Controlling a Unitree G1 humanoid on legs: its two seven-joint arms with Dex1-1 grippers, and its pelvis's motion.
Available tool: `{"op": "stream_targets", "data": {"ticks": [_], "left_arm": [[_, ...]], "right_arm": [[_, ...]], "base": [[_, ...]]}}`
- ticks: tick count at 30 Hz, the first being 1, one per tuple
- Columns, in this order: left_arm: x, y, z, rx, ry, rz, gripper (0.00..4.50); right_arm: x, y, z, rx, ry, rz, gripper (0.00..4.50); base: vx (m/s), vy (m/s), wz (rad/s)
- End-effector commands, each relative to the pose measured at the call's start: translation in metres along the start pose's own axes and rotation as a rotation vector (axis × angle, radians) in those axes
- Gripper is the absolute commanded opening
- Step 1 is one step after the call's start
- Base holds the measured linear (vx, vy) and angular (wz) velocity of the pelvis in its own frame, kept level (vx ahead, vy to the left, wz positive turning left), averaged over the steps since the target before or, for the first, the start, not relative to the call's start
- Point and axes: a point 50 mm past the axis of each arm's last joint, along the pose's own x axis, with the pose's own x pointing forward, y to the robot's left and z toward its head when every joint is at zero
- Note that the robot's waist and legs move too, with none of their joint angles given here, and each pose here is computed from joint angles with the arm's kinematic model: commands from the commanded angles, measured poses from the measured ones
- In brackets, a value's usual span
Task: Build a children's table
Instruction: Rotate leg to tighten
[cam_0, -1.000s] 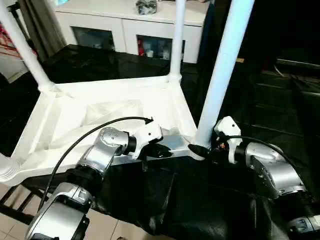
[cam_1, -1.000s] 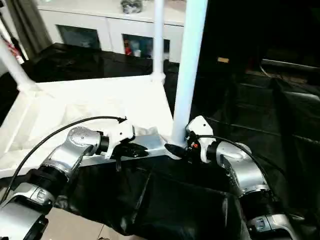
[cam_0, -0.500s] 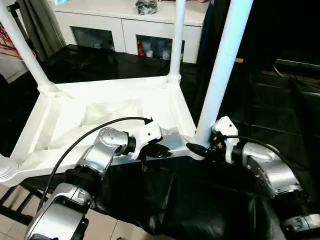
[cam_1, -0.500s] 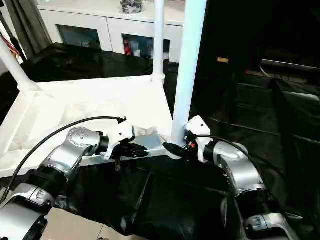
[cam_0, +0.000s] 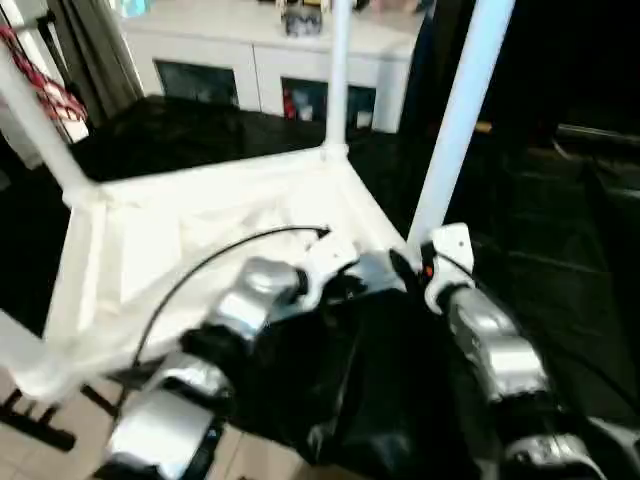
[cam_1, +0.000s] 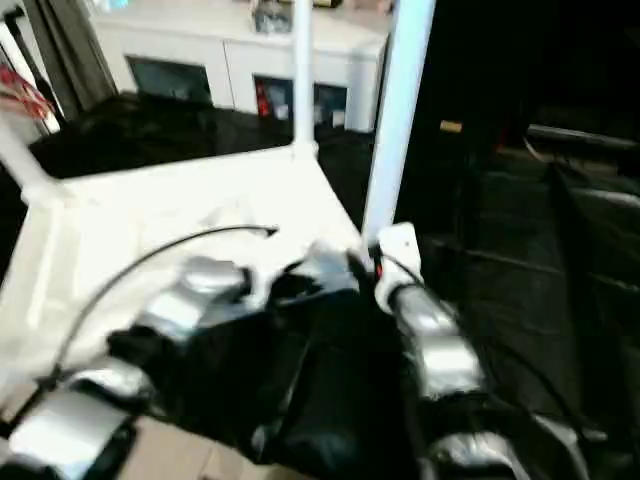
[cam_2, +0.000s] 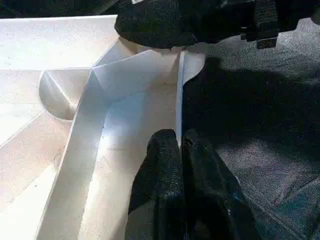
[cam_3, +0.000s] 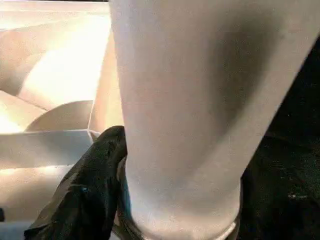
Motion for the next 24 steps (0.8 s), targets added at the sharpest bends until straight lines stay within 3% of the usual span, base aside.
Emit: {"op": "stream_targets", "data": {"ticks": [1, 3, 4, 7, 17, 24], "left_arm": [[0.016, -0.016, 0.016, 0.007, -0.076, -0.05, 0.0], [0.015, -0.016, 0.015, 0.01, -0.08, -0.061, 0.0], [0.007, -0.016, 0.01, 0.024, -0.089, -0.108, 0.0], [0.0, -0.016, 0.007, 0.042, -0.118, -0.158, 0.0], [-0.036, -0.011, -0.011, 0.073, -0.097, -0.334, 0.0], [-0.054, -0.01, -0.022, 0.113, -0.027, -0.449, 0.0]], "right_arm": [[0.005, 0.057, 0.0, 0.025, -0.006, 0.258, 3.3], [0.004, 0.055, 0.0, 0.032, -0.007, 0.262, 3.53], [-0.002, 0.045, 0.001, 0.019, -0.012, 0.297, 3.53], [-0.009, 0.038, 0.002, -0.018, -0.008, 0.349, 3.82], [-0.05, 0.009, 0.002, -0.193, 0.073, 0.767, 3.82], [-0.058, -0.002, 0.005, -0.243, 0.142, 0.89, 3.47]], "base": [[0.0, 0.0, 0.0], [0.0, 0.0, 0.0], [0.0, 0.0, 0.0], [0.0, 0.0, 0.0], [0.0, 0.0, 0.0], [0.0, 0.0, 0.0]]}}
